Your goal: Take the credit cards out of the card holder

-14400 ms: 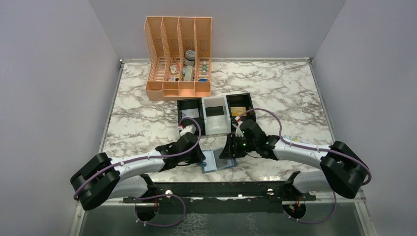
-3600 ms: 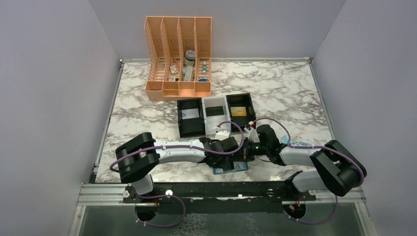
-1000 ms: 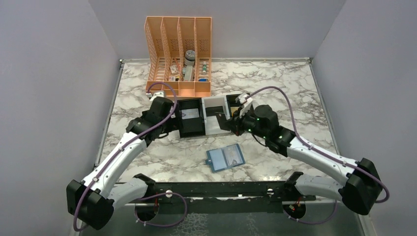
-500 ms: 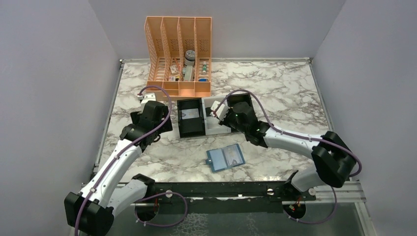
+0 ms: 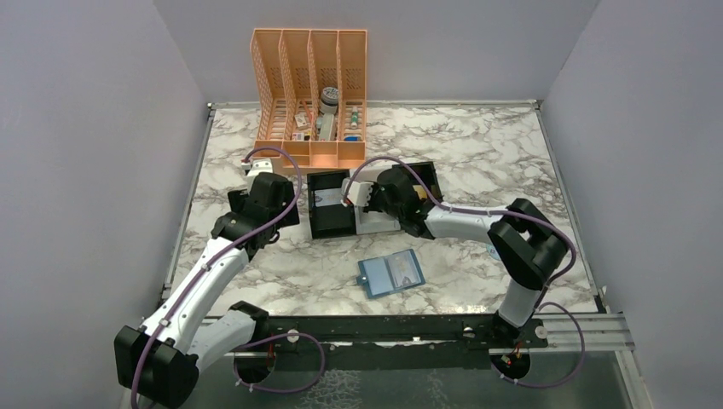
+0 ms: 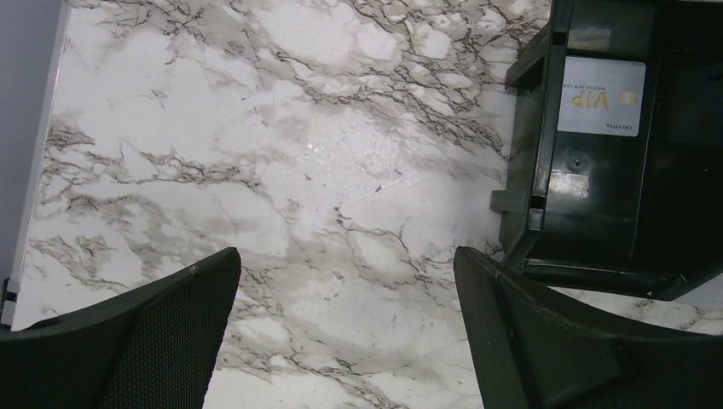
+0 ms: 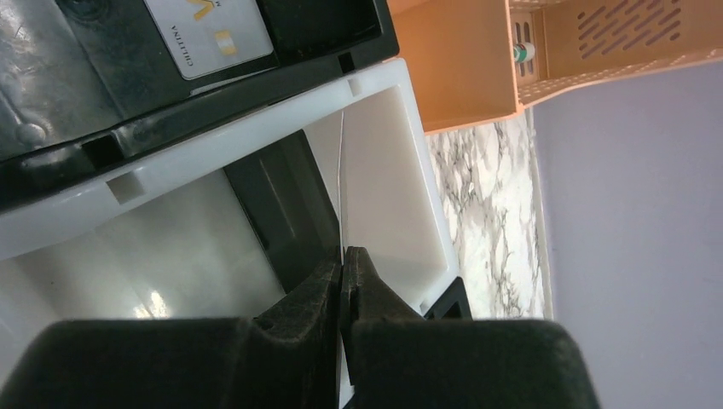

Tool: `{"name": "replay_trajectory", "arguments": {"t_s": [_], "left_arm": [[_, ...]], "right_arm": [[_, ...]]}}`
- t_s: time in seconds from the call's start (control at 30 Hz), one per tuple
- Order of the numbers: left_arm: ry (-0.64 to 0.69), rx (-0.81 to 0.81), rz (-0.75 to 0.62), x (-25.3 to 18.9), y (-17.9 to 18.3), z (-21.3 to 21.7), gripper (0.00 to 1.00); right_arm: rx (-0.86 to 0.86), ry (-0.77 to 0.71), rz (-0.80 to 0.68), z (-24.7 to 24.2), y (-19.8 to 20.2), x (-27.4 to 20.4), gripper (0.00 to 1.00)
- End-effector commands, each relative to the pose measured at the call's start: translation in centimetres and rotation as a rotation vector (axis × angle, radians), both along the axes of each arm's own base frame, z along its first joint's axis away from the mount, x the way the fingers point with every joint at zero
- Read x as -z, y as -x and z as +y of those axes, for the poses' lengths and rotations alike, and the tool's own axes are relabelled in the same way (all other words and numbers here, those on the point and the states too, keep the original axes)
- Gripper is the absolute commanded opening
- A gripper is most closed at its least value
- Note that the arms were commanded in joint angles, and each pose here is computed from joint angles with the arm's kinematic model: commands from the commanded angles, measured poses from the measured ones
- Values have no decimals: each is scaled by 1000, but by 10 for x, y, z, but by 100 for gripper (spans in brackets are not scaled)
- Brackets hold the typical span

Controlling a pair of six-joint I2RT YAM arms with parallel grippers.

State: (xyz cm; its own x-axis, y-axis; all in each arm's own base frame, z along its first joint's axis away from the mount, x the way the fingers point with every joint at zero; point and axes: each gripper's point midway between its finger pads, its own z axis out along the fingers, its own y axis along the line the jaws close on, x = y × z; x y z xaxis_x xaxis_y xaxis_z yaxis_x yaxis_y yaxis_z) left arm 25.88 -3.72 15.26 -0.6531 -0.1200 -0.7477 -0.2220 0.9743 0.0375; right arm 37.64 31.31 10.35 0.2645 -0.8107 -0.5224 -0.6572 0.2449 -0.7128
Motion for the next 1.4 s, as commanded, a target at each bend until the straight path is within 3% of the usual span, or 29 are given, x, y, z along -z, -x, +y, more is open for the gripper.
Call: {"name": "replay_trajectory", "arguments": {"t_s": [0.0, 0.7, 0.77, 0.93, 1.1, 1.23, 1.37], "left_arm": [[-27, -38, -51, -11, -3, 10, 99], [-24, -53, -43, -8, -4, 14, 99], [-24, -54, -40, -8, -4, 15, 99], [-22, -51, -36, -7, -4, 14, 99], [-23, -46, -23, -4, -5, 14, 99], [-20, -48, -25, -4, -5, 14, 99], [-17, -41, -19, -3, -5, 13, 99]], "right_arm": [[-5, 41, -68, 7, -19, -6, 1], [-4, 140, -4, 5, -34, 46, 2], [-8, 150, 10, 7, -34, 49, 6], [-35, 141, 46, 9, -30, 49, 28], [-44, 152, 62, 3, -28, 47, 32], [-61, 141, 77, 3, -24, 41, 43], [-57, 94, 78, 6, -23, 28, 45]]}}
